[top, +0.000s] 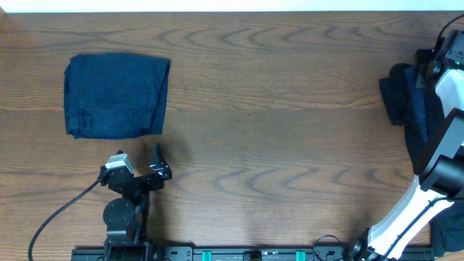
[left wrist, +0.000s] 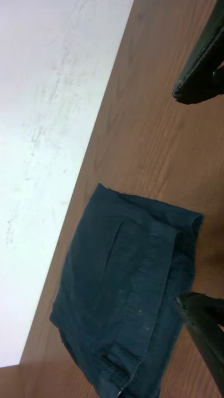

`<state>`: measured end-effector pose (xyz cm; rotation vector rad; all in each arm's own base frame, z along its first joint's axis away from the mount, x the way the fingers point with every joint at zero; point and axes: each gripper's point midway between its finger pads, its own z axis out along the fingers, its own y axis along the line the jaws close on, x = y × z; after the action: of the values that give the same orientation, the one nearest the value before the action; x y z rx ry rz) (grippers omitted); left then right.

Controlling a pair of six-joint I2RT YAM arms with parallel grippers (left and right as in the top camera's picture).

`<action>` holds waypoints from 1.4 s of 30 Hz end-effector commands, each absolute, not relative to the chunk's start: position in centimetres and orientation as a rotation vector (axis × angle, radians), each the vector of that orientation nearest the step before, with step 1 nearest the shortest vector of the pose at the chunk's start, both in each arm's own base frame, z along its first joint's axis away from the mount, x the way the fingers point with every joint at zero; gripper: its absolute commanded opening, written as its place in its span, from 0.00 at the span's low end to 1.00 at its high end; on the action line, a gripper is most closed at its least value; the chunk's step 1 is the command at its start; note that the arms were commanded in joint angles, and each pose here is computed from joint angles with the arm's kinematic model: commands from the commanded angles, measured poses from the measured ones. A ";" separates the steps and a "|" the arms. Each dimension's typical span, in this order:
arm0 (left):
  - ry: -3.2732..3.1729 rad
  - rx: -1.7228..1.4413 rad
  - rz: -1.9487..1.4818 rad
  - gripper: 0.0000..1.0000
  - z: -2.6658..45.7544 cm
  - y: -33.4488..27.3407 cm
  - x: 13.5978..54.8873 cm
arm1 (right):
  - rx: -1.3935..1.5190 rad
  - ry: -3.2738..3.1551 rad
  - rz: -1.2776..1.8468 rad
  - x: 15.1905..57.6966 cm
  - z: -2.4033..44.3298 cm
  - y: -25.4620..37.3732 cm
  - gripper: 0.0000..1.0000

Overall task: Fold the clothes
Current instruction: 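Grasp the dark pants with the right gripper and lift upward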

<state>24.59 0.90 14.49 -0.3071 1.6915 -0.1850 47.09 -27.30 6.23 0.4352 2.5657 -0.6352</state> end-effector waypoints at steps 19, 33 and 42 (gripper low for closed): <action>1.740 -0.310 -0.157 0.98 12.8 1.1 24.4 | 0.427 2.592 -0.515 47.1 3.1 -27.4 0.61; 1.740 -0.310 -0.157 0.98 12.8 1.1 24.4 | 0.435 2.523 -0.536 47.4 3.1 -28.0 0.16; 1.740 -0.310 -0.157 0.98 12.8 1.1 24.4 | 0.420 2.412 -0.539 48.5 8.6 -28.0 0.01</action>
<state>24.59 0.90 14.50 -0.3071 1.6911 -0.1850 47.65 -27.96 4.04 0.4365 2.5056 -0.5467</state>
